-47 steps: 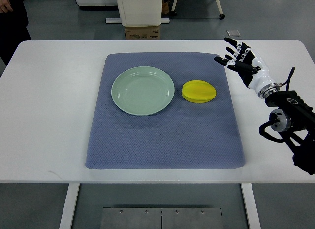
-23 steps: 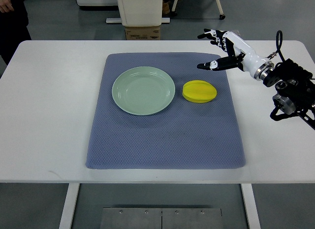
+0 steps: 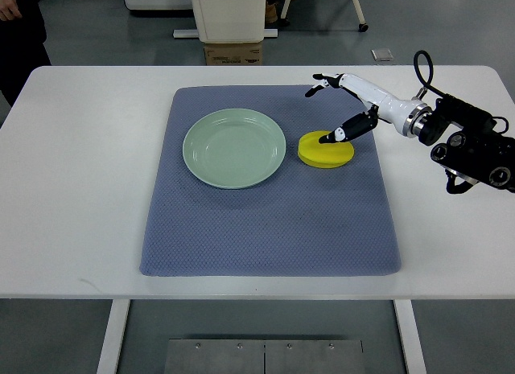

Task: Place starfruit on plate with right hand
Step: 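Reach the right hand over the yellow starfruit beside the plate, then close the right hand fingers around the yellow starfruit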

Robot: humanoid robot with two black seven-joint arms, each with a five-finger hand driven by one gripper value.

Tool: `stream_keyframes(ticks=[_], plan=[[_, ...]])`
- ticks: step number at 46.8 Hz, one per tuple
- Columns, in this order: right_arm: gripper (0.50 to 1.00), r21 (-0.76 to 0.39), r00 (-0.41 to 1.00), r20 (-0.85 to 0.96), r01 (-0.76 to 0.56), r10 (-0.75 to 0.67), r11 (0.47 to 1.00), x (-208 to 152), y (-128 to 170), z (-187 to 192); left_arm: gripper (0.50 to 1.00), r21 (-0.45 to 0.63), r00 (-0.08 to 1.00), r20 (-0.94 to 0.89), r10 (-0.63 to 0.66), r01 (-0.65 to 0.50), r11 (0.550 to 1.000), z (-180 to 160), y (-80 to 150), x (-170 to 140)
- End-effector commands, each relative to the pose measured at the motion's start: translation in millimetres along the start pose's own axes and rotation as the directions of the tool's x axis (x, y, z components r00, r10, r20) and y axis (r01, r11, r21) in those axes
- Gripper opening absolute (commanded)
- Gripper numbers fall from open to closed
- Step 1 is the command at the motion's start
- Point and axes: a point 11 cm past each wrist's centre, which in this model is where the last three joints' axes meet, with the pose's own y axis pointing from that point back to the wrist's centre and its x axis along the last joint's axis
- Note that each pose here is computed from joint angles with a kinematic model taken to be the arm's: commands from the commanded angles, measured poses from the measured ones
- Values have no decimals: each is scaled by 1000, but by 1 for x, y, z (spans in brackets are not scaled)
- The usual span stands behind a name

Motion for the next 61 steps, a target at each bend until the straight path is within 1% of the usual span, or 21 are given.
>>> stream_keyframes(ticks=[1, 11, 24, 42, 61], plan=[[964, -9, 999, -29, 17, -17, 1000, 0, 0, 0, 1000, 0, 1000, 0, -1, 1, 1000, 0, 0, 0], [964, -64, 993, -91, 68, -74, 996, -7, 3, 10, 1000, 0, 1000, 0, -1, 1, 1000, 0, 0, 0], [968, -116, 983, -146, 95, -112, 989, -7, 6, 17, 1000, 0, 1000, 0, -1, 1, 1000, 0, 0, 0], [970, -119, 976, -158, 132, -150, 984, -17, 2, 11, 1000, 0, 1000, 0, 1, -1, 1000, 0, 0, 0], [968, -139, 975, -157, 133, -155, 981, -22, -2, 10, 1000, 0, 1000, 0, -1, 1, 1000, 0, 0, 0]])
